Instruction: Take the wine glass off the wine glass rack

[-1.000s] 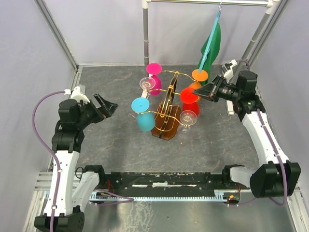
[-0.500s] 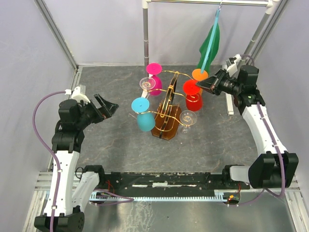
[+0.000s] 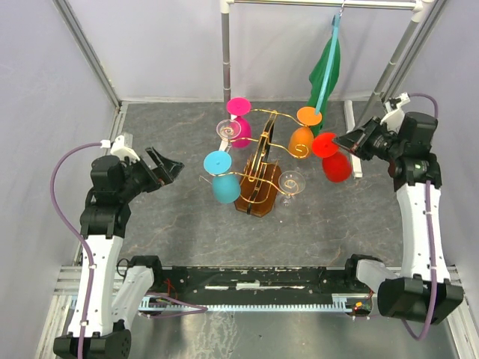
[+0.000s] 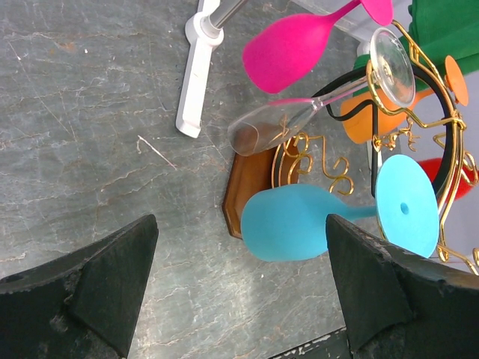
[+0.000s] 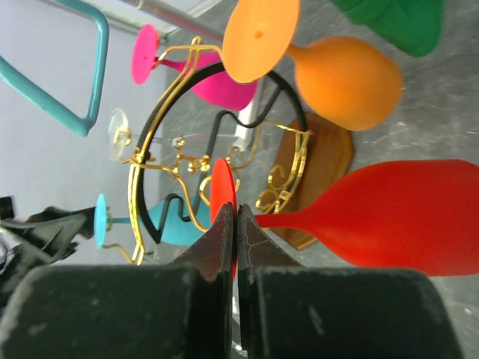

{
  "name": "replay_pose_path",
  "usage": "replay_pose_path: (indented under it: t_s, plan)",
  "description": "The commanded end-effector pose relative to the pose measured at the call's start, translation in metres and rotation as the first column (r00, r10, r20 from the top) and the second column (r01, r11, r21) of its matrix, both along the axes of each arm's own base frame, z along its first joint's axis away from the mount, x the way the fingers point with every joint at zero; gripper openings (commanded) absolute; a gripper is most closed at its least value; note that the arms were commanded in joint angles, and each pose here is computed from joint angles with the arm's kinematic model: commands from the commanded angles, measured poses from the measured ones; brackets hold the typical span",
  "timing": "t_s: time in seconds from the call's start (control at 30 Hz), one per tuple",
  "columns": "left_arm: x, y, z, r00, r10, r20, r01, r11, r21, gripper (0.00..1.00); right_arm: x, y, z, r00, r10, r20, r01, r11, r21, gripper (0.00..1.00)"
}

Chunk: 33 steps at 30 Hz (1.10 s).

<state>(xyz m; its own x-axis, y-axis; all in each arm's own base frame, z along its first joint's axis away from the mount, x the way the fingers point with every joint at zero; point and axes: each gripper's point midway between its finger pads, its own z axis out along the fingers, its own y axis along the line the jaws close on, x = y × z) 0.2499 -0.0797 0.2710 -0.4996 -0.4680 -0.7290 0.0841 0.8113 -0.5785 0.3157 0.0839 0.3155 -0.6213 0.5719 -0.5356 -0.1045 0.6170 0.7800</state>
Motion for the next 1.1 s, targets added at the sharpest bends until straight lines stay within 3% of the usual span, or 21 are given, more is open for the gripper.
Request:
replay_pose_path:
  t_s: [0.0,0.13,0.27,0.37,0.5,0.53,0.67,0.73,0.9,1.07]
  plan:
    - [-0.004,0.0,0.011,0.999,-0.002,0.037,0.002,1.0,0.006,0.99,-0.028,-0.031,0.003,0.994,-0.109,0.0,0.105,0.963,-0.247,0.01]
    - [-0.007,0.001,0.006,1.0,-0.002,0.014,0.002,1.0,0.014,0.99,-0.044,-0.069,-0.013,0.966,-0.253,-0.058,0.201,0.871,-0.447,0.01]
    - [-0.01,0.002,-0.001,1.0,0.001,-0.014,-0.001,1.0,0.023,0.99,-0.063,-0.113,-0.041,0.905,-0.402,-0.143,0.221,0.729,-0.648,0.01]
    - [-0.012,0.002,-0.005,1.0,-0.003,-0.028,0.004,1.0,0.023,0.99,-0.081,-0.146,-0.064,0.829,-0.515,-0.216,0.145,0.572,-0.807,0.01]
    - [-0.014,0.0,-0.001,1.0,-0.017,-0.02,0.018,1.0,0.019,0.99,-0.098,-0.178,-0.075,0.741,-0.639,-0.205,0.001,0.306,-0.952,0.01]
    - [-0.015,-0.001,0.001,1.0,-0.019,-0.017,0.019,1.0,0.019,0.99,-0.1,-0.185,-0.076,0.723,-0.666,-0.181,-0.02,0.242,-0.97,0.01]
    - [-0.016,-0.002,0.008,1.0,-0.028,0.001,0.028,0.999,0.017,0.99,-0.097,-0.193,-0.089,0.675,-0.72,-0.163,-0.084,0.145,-0.986,0.01]
    - [-0.017,-0.003,0.01,0.999,-0.034,0.005,0.033,0.999,0.014,0.99,-0.097,-0.203,-0.09,0.628,-0.769,-0.12,-0.133,0.045,-0.99,0.01]
    - [-0.02,-0.006,0.01,0.999,-0.049,0.009,0.049,0.999,0.007,0.99,-0.081,-0.213,-0.092,0.585,-0.811,0.019,-0.257,-0.207,-0.944,0.01]
    - [-0.024,-0.009,0.009,0.998,-0.063,0.008,0.063,0.998,-0.008,0.99,-0.068,-0.217,-0.096,0.559,-0.822,0.104,-0.331,-0.337,-0.881,0.01]
